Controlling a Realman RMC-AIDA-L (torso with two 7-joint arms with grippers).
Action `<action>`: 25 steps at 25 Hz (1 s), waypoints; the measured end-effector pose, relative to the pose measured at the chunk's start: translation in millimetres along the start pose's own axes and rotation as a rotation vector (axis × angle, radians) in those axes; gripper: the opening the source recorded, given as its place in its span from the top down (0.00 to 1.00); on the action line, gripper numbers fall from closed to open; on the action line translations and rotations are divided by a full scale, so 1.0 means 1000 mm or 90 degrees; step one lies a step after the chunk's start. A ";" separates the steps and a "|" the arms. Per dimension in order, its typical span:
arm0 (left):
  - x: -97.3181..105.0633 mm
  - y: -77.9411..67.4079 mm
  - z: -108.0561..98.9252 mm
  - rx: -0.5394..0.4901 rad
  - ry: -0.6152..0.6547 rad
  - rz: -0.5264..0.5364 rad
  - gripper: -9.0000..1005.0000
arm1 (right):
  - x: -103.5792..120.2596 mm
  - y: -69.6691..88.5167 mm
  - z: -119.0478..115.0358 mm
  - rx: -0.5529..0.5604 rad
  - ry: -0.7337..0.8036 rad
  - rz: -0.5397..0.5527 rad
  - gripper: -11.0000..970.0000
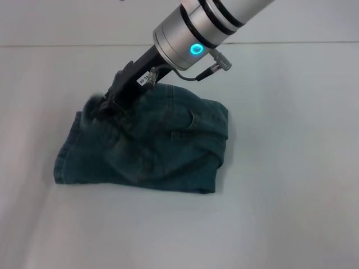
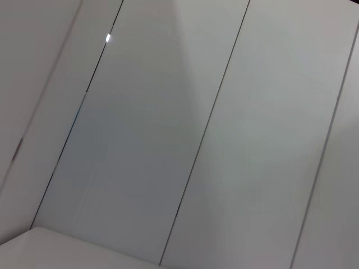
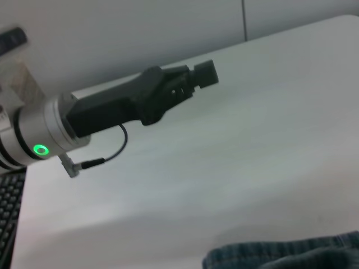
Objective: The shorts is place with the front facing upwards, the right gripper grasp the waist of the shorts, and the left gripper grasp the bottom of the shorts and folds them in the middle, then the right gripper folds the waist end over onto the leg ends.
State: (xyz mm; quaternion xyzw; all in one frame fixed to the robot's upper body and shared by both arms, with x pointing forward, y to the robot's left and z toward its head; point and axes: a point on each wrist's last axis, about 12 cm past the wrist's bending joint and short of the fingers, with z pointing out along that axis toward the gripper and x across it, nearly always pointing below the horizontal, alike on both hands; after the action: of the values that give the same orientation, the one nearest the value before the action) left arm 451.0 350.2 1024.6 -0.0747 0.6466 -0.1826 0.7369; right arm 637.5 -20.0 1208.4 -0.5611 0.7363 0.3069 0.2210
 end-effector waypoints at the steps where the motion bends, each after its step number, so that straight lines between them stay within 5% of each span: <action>1: 0.000 0.000 0.000 -0.001 0.001 0.000 0.97 | 0.000 0.000 0.000 -0.003 -0.004 0.000 0.83; 10: 0.002 -0.001 0.005 0.004 0.012 -0.001 0.96 | 0.013 0.000 -0.005 -0.032 -0.033 -0.002 0.81; 15: 0.000 -0.003 0.004 0.033 0.018 0.012 0.96 | 0.032 -0.002 -0.022 -0.044 -0.079 0.007 0.56; 18: -0.008 -0.007 0.000 0.123 0.051 0.037 0.96 | 0.055 -0.004 -0.040 -0.044 -0.128 0.026 0.41; 23: -0.018 -0.007 0.002 0.231 0.181 0.002 0.86 | 0.118 -0.009 -0.072 -0.017 -0.232 0.096 0.11; 25: -0.024 -0.008 0.007 0.279 0.250 -0.007 0.80 | 0.148 -0.009 -0.083 -0.008 -0.266 0.132 0.10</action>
State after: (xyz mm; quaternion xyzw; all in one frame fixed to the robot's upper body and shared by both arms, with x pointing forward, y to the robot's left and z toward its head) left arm 454.5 351.0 1050.4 0.1199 0.7218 -0.3326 0.5950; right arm 607.3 -182.3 1166.5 -0.4079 0.7264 0.4421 0.3325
